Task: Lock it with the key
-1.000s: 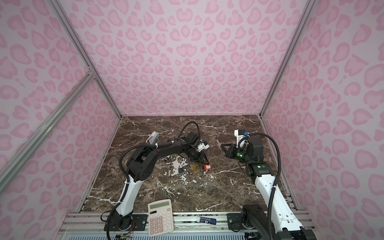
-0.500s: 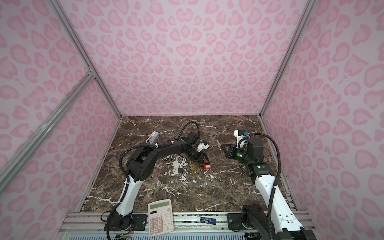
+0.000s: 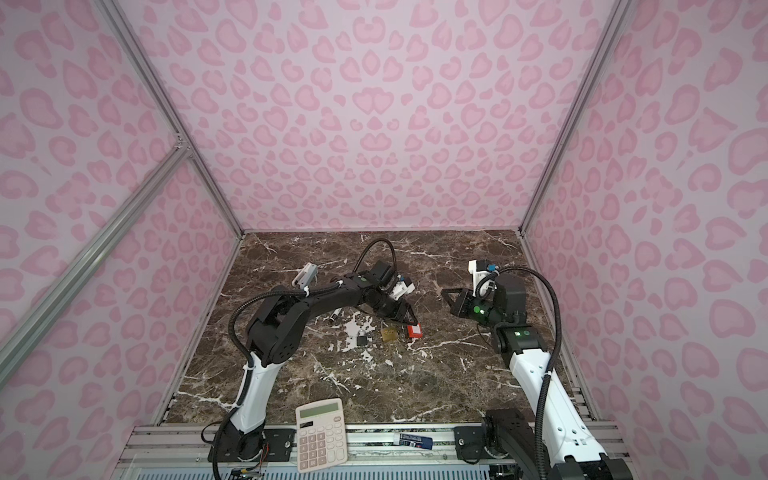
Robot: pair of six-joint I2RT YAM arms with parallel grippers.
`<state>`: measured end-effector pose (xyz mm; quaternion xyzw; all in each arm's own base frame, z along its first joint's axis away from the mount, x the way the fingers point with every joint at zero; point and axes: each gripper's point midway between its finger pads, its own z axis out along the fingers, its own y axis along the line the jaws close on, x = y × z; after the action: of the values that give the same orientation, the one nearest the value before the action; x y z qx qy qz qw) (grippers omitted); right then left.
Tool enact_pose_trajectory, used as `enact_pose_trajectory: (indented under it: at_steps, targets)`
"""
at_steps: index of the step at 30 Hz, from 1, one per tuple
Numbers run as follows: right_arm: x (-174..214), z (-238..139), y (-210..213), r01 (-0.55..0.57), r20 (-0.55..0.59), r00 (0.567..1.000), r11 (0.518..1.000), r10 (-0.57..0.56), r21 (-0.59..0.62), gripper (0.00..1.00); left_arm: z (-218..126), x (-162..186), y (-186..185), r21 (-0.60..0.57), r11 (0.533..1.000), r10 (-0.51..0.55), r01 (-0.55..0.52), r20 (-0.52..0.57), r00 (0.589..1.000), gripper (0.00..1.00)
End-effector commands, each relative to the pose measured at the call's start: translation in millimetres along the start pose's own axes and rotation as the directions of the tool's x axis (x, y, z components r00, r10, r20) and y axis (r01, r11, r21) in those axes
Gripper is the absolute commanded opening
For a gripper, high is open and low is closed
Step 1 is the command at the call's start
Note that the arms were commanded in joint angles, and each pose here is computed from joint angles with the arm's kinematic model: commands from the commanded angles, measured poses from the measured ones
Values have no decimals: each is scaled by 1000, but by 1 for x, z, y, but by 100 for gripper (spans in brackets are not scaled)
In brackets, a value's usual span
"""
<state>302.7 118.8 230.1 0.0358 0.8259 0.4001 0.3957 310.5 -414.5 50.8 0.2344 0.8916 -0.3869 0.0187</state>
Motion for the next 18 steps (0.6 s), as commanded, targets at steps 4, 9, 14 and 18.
enact_pose_trajectory:
  at_steps: [4,9,14,18]
  targets:
    - [6,3,-6,-17,-7,1000,1000,17,6,0,-13,-7,2,-44,999,26,-24,48,999,48]
    - [26,8,-36,-100,-51,993,988,107,117,0,-26,-13,-4,-48,998,43,-39,87,995,48]
    - [58,21,-59,-236,-107,962,961,252,143,0,-54,-25,-16,-52,997,72,-64,170,983,48]
    - [76,30,-73,-305,-94,942,938,323,163,0,-76,-34,-21,-43,997,74,-66,235,969,48]
